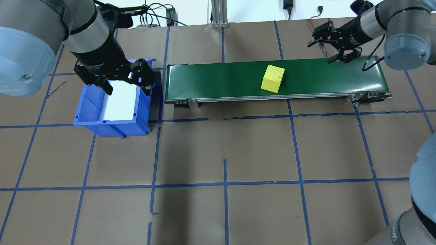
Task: Move block left to right into plate
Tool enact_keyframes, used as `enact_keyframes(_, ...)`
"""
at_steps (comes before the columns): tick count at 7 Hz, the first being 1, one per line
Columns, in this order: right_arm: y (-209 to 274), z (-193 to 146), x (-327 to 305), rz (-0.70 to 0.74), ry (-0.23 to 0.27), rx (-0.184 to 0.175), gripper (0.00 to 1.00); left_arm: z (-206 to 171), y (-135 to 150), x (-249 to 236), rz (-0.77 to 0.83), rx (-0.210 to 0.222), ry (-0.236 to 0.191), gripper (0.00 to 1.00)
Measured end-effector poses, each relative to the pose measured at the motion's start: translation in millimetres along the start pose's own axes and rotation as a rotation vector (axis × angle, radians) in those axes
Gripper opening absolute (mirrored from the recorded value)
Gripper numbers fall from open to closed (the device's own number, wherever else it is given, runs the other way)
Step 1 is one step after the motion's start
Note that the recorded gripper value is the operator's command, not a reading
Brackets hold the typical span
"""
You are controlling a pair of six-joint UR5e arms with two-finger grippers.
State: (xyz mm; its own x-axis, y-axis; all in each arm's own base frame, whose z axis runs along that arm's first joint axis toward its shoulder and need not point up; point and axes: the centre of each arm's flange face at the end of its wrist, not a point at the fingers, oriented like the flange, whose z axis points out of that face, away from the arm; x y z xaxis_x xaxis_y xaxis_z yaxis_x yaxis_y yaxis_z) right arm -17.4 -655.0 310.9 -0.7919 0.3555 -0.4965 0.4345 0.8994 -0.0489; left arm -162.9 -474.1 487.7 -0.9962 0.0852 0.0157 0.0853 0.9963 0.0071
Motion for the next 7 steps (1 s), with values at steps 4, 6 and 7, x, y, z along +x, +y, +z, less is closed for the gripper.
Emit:
enact_keyframes(4, -0.6, 7.5, 4.1, -0.005, 0.012, -0.008, 1.00, 0.7, 0.5, 0.4, 0.001, -0.005, 0.001, 1.00)
enact_keyframes(6, -0.8, 8.3, 5.1, -0.011, 0.019, -0.008, 1.00, 0.9, 0.7, 0.6, 0.001, -0.006, 0.001, 1.00)
enact_keyframes(7, -0.9, 8.6, 5.3, -0.012, 0.020, -0.008, 1.00, 1.0, 0.9, 0.7, 0.001, -0.008, 0.001, 1.00)
